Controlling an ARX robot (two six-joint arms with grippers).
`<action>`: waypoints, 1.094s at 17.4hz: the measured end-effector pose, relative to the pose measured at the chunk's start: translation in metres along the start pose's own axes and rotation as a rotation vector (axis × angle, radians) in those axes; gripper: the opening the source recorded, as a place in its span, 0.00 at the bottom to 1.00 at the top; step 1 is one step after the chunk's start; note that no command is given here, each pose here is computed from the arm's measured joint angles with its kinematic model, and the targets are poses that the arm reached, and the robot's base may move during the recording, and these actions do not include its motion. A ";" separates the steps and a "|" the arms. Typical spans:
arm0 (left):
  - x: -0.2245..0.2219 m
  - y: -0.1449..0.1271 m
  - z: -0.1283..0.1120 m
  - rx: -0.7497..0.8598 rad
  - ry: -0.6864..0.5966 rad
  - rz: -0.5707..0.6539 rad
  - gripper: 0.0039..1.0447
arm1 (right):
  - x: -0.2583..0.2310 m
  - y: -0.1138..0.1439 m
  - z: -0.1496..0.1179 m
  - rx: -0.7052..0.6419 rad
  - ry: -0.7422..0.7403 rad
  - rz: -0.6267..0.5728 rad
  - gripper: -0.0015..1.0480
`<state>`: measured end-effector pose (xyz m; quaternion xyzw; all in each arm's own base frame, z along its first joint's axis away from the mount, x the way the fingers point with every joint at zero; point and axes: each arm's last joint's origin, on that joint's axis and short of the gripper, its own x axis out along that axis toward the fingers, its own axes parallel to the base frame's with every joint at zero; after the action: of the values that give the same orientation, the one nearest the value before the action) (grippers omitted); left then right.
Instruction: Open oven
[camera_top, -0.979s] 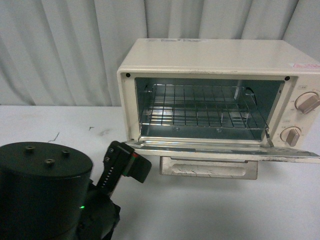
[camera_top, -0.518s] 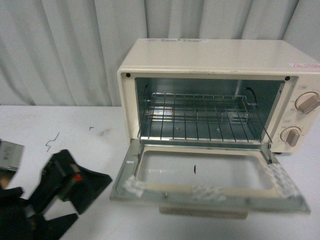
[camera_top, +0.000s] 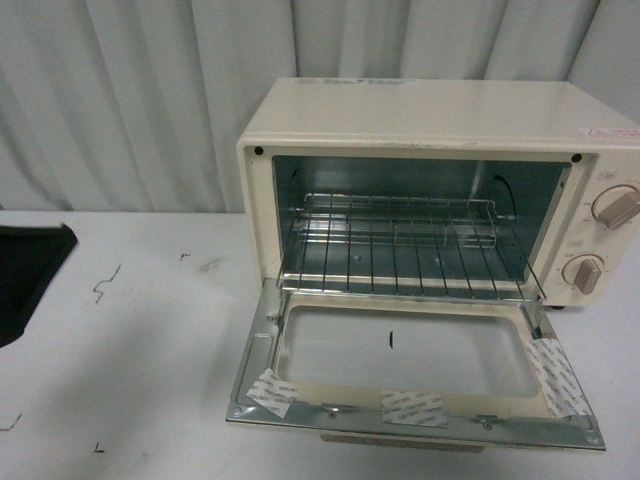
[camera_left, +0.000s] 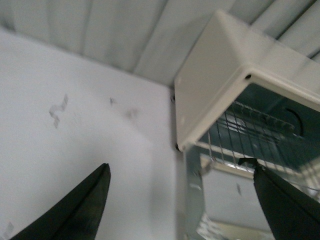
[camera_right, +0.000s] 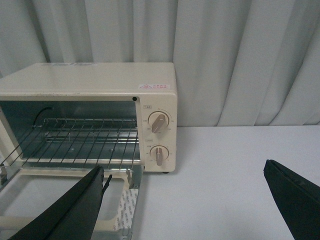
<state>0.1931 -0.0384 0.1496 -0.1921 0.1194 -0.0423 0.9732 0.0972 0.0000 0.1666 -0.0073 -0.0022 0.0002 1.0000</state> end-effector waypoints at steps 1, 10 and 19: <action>-0.006 0.002 0.001 0.083 -0.093 0.020 0.76 | 0.000 0.000 0.000 0.000 -0.001 0.000 0.94; -0.048 0.018 0.012 0.370 -0.236 0.087 0.02 | 0.000 0.000 0.000 0.000 0.000 -0.001 0.94; -0.073 0.026 0.015 0.371 -0.248 0.081 0.01 | 0.000 0.000 0.000 0.000 0.000 -0.001 0.94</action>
<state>0.1269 -0.0001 0.1689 -0.0085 -0.0035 -0.0004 1.0000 0.0972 0.0000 0.1667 -0.0073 -0.0024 -0.0002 1.0000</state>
